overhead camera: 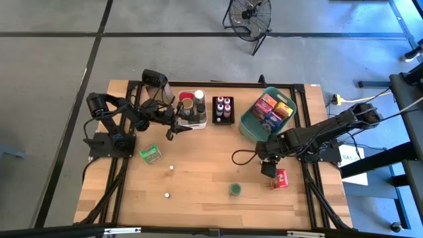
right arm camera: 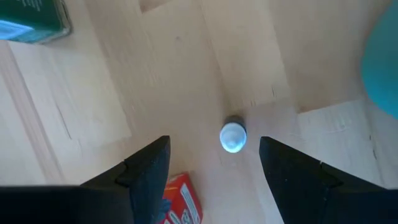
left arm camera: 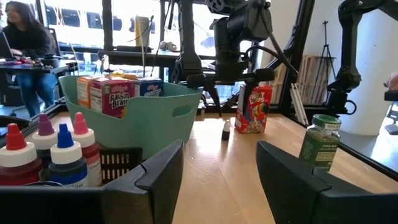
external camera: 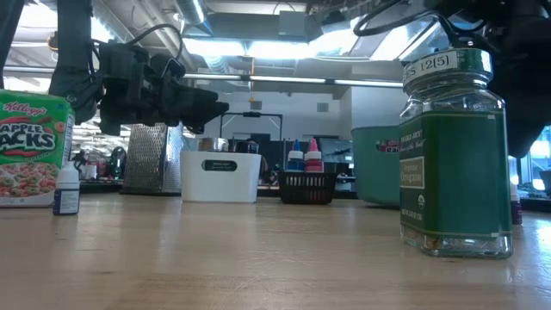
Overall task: Pick & Place Kitchen Items
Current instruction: Put the small purple food coloring bottle into the black bin
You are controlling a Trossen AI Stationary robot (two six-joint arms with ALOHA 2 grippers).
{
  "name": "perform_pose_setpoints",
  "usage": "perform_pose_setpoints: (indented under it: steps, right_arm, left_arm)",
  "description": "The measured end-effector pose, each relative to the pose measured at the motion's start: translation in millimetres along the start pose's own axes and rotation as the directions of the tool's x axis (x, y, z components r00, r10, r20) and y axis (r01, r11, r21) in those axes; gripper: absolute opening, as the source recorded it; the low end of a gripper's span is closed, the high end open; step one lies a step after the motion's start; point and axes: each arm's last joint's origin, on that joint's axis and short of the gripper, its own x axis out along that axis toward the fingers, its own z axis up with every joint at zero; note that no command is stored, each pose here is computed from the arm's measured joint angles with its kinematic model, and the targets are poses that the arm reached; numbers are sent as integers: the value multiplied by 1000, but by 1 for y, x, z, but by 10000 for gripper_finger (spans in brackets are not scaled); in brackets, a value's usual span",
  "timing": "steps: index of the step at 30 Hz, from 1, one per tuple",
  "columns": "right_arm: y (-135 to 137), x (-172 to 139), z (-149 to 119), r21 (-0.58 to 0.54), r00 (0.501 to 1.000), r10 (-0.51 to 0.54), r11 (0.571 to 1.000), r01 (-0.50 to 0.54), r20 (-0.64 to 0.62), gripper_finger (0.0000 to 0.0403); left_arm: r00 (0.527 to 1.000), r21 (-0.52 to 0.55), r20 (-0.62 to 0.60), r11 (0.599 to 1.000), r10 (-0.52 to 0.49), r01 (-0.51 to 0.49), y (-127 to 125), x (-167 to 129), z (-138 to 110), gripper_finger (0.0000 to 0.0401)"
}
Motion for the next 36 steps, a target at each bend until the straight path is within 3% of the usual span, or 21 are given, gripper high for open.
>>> perform_pose_setpoints:
  steps: [14,25,31,36]
  right_arm:
    - [7,1,-4,-57,1000,-2,998,2,12,250]
    - [21,-35,-3,-139,981,-63,986,89,184,250]
    - [30,-44,-11,-33,985,-7,999,13,172,250]
    - [30,-36,-22,61,989,-42,998,34,145,250]
  left_arm:
    - [1000,2,0,1000,1,-1,0,0,0,196]
    - [1000,1,1,1000,1,-1,0,0,0,196]
    - [1000,2,0,1000,1,-1,0,0,0,196]
    - [1000,1,0,1000,1,-1,0,0,0,196]
